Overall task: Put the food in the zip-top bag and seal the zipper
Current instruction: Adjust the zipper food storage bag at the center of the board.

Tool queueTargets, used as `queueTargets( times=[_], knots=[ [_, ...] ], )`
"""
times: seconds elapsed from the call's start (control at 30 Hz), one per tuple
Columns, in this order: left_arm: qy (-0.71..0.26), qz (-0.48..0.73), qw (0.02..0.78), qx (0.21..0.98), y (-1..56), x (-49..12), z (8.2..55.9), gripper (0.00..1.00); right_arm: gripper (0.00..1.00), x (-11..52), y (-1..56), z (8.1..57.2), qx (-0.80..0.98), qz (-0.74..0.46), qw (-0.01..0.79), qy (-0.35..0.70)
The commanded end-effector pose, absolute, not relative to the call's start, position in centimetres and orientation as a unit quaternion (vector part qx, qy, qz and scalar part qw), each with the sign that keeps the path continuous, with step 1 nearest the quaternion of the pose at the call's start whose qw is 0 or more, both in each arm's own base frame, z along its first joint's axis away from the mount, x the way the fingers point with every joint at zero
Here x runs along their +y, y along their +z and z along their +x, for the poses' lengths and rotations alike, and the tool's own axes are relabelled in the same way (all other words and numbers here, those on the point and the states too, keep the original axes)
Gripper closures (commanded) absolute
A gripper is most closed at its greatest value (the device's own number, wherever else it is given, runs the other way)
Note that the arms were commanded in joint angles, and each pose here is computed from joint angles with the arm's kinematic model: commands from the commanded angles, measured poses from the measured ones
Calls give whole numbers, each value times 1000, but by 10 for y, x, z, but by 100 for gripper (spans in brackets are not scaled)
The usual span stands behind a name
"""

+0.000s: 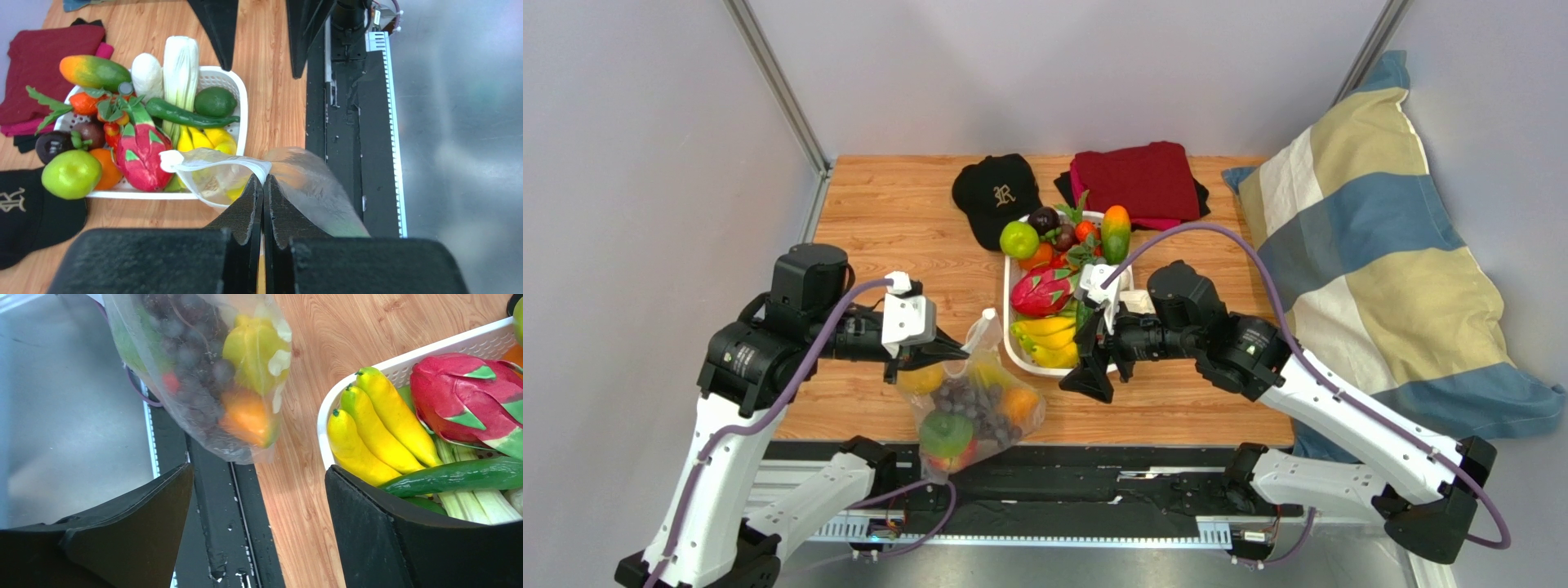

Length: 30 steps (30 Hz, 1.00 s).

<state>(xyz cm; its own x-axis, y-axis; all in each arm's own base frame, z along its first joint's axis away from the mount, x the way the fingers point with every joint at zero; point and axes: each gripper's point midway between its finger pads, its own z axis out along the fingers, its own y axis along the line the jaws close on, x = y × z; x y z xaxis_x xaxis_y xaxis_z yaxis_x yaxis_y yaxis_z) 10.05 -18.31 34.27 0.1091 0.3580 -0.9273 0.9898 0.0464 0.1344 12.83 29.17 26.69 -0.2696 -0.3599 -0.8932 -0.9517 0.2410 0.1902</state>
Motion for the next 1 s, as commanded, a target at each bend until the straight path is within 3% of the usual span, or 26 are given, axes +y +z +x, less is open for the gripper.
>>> queueTargets(
  times=[0.0, 0.3, 0.67, 0.87, 0.97],
  knots=[
    [-361, 640, 471, 488, 342, -197, 95, 100, 18, 300, 267, 148, 668, -494, 414, 372],
    [-361, 692, 440, 443, 302, -212, 85, 100, 15, 310, 255, 169, 663, -509, 400, 376],
    [-357, 729, 417, 408, 287, -223, 72, 100, 15, 319, 260, 130, 612, -561, 322, 454],
    [-352, 732, 419, 407, 285, -224, 72, 100, 21, 324, 260, 114, 611, -558, 262, 497],
    [-349, 731, 421, 407, 285, -223, 73, 100, 29, 327, 259, 112, 609, -558, 253, 504]
  ],
)
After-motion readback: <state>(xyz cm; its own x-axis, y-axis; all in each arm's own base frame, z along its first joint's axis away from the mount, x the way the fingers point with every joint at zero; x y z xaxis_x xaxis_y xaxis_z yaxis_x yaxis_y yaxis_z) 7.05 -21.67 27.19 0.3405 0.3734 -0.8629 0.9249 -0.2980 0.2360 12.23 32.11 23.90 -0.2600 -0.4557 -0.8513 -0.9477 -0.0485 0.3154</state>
